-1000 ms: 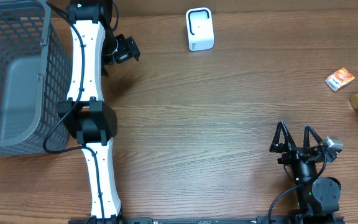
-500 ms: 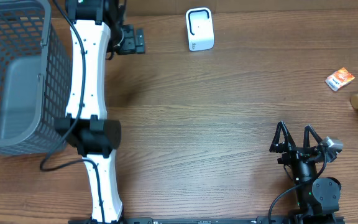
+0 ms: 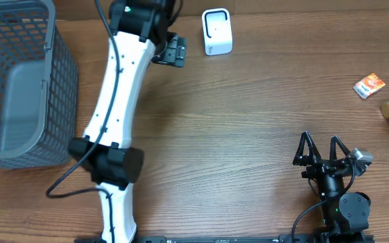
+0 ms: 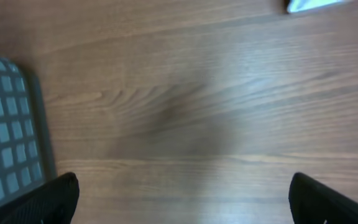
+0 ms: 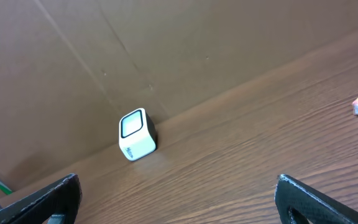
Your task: Scan the item barcode
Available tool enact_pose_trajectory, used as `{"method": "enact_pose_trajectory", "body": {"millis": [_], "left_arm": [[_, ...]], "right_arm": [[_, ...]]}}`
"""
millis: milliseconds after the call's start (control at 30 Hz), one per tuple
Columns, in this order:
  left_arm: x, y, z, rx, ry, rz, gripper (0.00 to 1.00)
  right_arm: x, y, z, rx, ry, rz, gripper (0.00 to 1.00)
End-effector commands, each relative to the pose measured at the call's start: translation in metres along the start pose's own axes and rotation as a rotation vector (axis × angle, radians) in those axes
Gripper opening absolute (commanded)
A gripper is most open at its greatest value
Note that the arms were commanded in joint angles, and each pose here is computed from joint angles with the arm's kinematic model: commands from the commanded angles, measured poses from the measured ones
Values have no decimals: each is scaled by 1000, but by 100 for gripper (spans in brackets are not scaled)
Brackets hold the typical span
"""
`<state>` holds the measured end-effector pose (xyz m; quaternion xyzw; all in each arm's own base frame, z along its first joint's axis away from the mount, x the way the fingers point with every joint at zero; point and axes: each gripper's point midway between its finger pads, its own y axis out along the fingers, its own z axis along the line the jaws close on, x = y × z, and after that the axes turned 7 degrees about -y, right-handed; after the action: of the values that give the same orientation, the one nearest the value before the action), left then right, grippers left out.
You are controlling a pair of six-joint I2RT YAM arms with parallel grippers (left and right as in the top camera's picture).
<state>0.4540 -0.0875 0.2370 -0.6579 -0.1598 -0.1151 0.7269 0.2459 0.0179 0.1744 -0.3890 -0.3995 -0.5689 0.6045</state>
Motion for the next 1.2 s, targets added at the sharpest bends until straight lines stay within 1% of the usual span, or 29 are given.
{"method": "enact_pose_trajectory", "body": {"millis": [0, 133, 333, 533, 600, 733, 900, 1000, 1167], "left_arm": [[-8, -15, 24, -73, -61, -34, 100], [-22, -16, 46, -77, -110, -100, 100], [-55, -21, 67, -81, -150, -198, 100], [-89, -33, 83, -81, -84, -360, 100], [-101, -40, 93, -72, -88, -415, 100], [-138, -55, 121, -36, -157, -480, 100], [-180, -79, 153, 20, -259, -611, 100], [-198, -78, 156, 33, -275, -654, 100], [-214, -59, 150, 11, -271, -725, 100]], "right_arm": [[-1, 0, -3, -11, 1, -9, 100], [-1, 0, -3, -11, 1, -9, 100], [-1, 0, -3, -11, 1, -9, 100], [-1, 0, -3, -11, 1, -9, 100], [-1, 0, -3, -11, 1, -9, 100], [-1, 0, -3, -11, 1, -9, 100], [-1, 0, -3, -11, 1, -9, 100], [-1, 0, -3, -11, 1, -9, 100], [-1, 0, -3, -11, 1, -9, 100]]}}
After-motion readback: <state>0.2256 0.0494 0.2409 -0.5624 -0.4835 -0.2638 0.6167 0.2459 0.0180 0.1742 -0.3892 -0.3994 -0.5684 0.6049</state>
